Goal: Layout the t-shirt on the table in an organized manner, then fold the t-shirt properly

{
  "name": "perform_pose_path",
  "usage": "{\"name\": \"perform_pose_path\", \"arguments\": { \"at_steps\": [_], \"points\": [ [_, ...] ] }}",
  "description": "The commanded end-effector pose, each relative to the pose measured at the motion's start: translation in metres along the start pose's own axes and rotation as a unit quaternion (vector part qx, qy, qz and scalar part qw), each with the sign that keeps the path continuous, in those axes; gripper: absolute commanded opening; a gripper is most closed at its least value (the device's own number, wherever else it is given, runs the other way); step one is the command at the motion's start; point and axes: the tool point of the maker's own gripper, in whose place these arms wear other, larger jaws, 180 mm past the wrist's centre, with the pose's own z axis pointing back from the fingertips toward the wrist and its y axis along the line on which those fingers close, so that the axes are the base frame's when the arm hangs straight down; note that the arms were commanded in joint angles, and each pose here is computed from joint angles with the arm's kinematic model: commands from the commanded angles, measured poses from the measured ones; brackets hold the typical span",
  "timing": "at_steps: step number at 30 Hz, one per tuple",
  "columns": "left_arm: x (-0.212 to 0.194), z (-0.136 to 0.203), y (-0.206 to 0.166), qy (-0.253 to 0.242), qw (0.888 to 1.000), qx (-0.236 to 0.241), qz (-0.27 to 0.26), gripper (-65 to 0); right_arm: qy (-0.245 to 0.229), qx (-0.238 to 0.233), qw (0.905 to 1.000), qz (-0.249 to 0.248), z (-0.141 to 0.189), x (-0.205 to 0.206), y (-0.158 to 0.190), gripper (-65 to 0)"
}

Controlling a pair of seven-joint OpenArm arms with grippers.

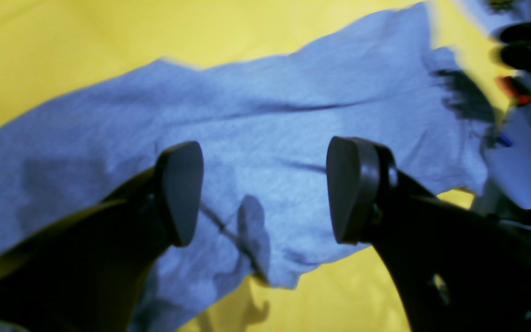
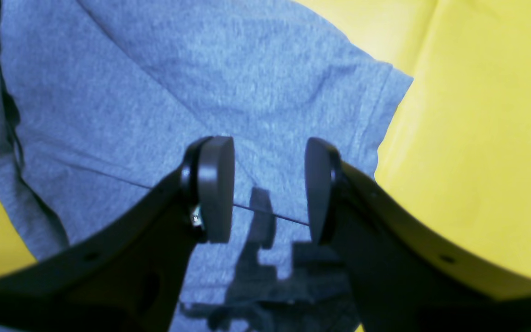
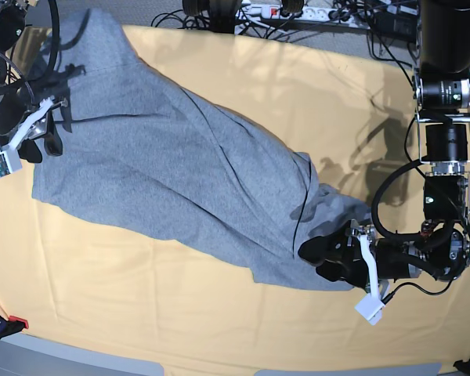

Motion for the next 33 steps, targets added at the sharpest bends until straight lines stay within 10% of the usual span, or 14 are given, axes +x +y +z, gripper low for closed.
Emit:
{"name": "perform_pose_path", "arguments": {
  "at_steps": [1, 20, 33],
  "points": [
    [0.015, 0.010, -0.002, -0.022, 1.000, -0.002, -0.018, -21.6, -0.019, -0.003, 0.9997, 0.012, 0.005, 0.012, -0.002, -37.6],
    [-0.098, 0.002, -0.004, 0.058, 0.996, -0.010, 0.070, -21.6, -0.021, -0.003, 0.9997, 0.008, 0.005, 0.013, -0.002, -37.6],
    [-0.100, -0.022, -0.023, 0.044, 0.996, -0.048, 0.055, -21.6, -0.021, -0.003, 0.9997, 0.008, 0.005, 0.013, -0.002, -37.6]
  ]
}}
